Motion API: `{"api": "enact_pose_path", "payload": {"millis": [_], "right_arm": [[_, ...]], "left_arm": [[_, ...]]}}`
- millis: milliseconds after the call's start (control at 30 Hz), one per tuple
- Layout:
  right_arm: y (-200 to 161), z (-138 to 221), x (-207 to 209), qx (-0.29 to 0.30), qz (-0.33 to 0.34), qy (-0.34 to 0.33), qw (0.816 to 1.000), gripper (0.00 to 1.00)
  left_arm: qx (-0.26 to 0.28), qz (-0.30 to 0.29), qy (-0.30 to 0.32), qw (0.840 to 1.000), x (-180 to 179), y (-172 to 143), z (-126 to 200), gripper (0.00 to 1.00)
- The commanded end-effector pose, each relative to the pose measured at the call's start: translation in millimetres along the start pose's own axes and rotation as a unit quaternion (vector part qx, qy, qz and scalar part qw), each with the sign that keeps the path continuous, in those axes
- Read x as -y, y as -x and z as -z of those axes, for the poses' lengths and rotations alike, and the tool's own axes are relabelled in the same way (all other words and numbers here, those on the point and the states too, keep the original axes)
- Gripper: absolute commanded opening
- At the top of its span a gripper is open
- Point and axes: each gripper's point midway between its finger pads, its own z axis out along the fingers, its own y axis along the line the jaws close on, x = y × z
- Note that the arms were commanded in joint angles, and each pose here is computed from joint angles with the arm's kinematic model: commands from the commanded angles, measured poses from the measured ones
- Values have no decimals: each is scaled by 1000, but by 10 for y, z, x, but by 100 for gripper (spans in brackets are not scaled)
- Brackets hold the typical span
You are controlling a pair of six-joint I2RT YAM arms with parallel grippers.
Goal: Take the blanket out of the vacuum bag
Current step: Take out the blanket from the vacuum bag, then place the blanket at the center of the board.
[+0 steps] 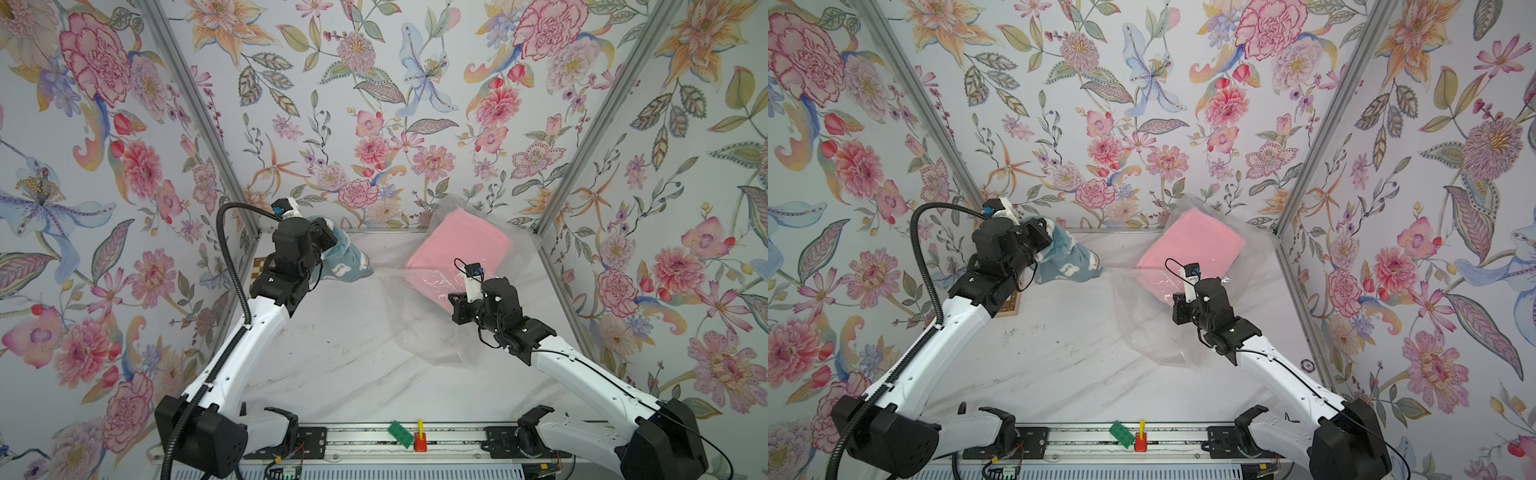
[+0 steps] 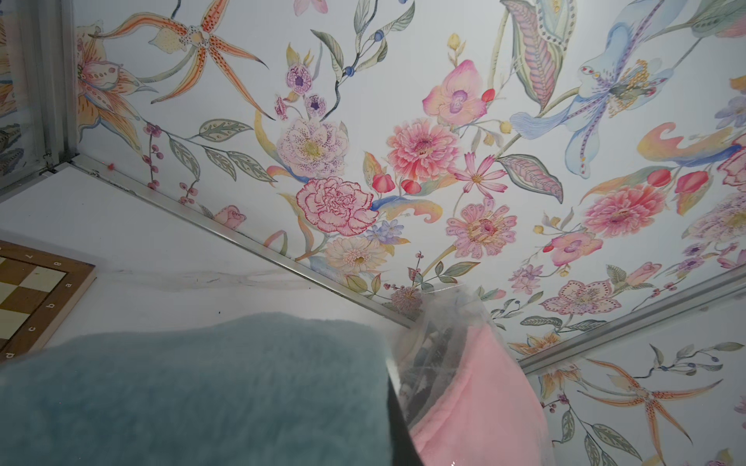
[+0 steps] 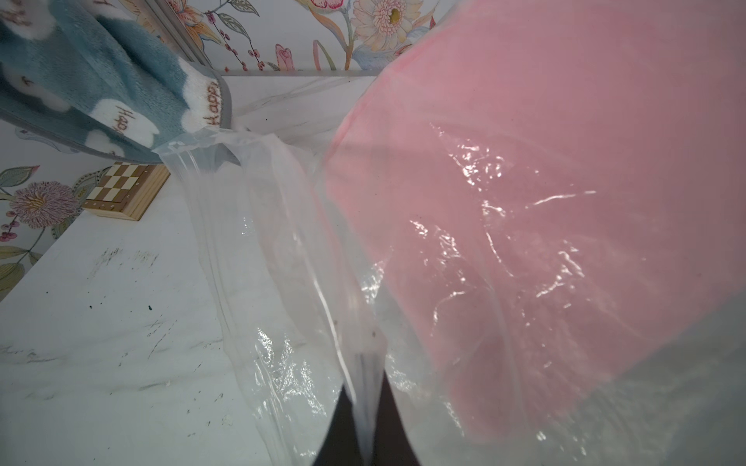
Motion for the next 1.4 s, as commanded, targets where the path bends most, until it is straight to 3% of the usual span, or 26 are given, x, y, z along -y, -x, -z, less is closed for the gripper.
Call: {"api": "enact_pose_path", "payload": {"millis": [0, 267, 433, 600, 700, 933, 1367], "right_arm": [[190, 0, -119, 23, 3, 23, 999, 0], [210, 1, -209, 24, 14, 37, 999, 0], [193, -17, -157, 24, 9, 25, 999, 0], [204, -101, -163, 17, 16, 25, 999, 0], [195, -150, -196, 7, 20, 34, 999, 0], [153, -144, -215, 6, 18, 41, 999, 0], [89, -157, -278, 1, 13, 48, 999, 0]], "left_arm": [[16, -20, -35, 999, 93, 195, -179, 0], [16, -46, -29, 998, -93, 338, -835, 0], [28, -64, -22, 997, -141, 594, -1225, 0], [53, -82, -23, 995, -128, 730, -1455, 0], [21, -65, -1, 998, -367, 417, -1547, 0], [-80, 14, 50, 995, -1189, -957, -1338, 0], [-133, 177, 78, 972, -1587, -1902, -881, 0]]}}
